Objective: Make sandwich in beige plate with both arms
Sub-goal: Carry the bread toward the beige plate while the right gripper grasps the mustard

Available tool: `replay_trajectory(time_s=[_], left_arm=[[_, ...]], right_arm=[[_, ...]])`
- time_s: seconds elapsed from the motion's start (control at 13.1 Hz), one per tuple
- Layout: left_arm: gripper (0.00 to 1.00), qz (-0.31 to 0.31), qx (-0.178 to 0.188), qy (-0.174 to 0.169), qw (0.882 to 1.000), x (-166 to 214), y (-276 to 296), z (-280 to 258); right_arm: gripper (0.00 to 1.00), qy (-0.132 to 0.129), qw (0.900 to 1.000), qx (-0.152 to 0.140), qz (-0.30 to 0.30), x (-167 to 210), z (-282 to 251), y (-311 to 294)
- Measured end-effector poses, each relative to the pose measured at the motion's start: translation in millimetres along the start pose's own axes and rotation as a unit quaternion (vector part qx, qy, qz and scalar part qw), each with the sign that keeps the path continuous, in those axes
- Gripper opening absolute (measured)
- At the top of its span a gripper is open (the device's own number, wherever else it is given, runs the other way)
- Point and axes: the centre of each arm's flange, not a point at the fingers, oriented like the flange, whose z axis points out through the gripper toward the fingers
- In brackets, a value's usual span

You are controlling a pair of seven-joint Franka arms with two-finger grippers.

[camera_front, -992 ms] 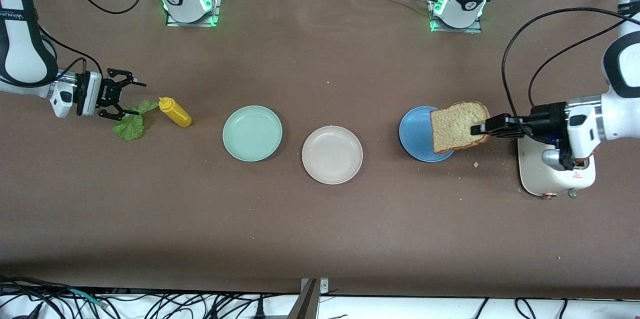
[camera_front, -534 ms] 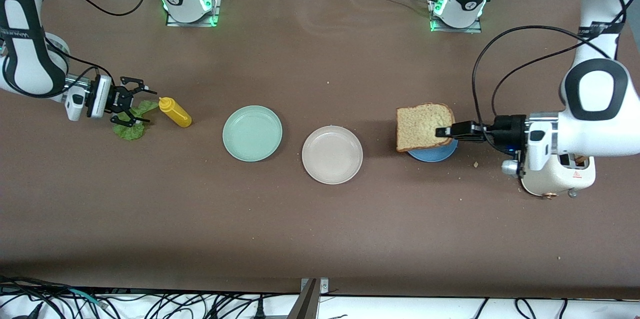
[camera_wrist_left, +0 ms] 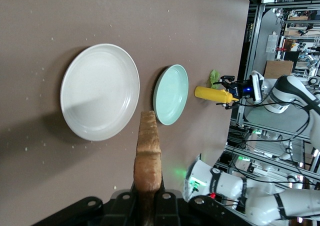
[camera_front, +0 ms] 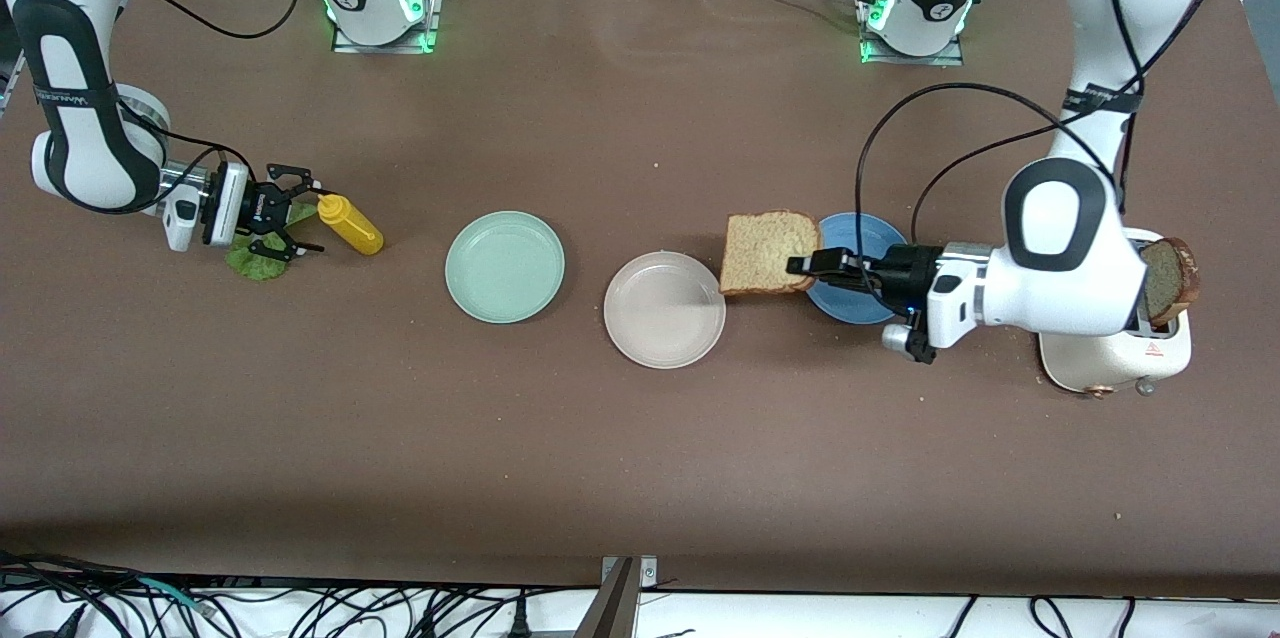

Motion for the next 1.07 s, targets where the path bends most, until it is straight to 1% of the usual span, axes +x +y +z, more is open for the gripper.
replay_trajectory(time_s=[0.23,0.46,0.53,0.61,0.69,0.84,0.99,1.07], left_arm=[[0.10,0.036,-0.012,0.004,0.999,7,-14,23],[0.10,0.043,-0.004,0.013,0.999,13,-17,47],[0.10,0.041,-0.003,0.011,0.999,14,-19,55],[0.10,0.037,-0.003,0.008,0.999,15,-24,61],[0.10,0.035,-0.005,0.005,0.999,15,-30,66],[0.10,0.044,-0.022,0.009,0.999,17,-37,74],[0.10,0.051,-0.032,0.008,0.998,18,-46,82],[0.10,0.052,-0.033,0.007,0.998,18,-49,85]], right_arm=[[0.99,0.010,1.000,0.001,-0.006,5,16,2],[0.98,0.022,1.000,-0.002,-0.008,-9,31,4],[0.94,0.024,1.000,-0.002,-0.009,-13,35,4],[0.79,0.024,1.000,0.000,-0.012,-15,38,5],[0.68,0.024,1.000,-0.001,-0.013,-14,39,5],[0.45,0.028,0.999,-0.004,-0.015,-11,41,6],[0.26,0.028,0.999,-0.007,-0.021,-5,41,9],[0.22,0.020,0.999,-0.013,-0.029,1,40,13]])
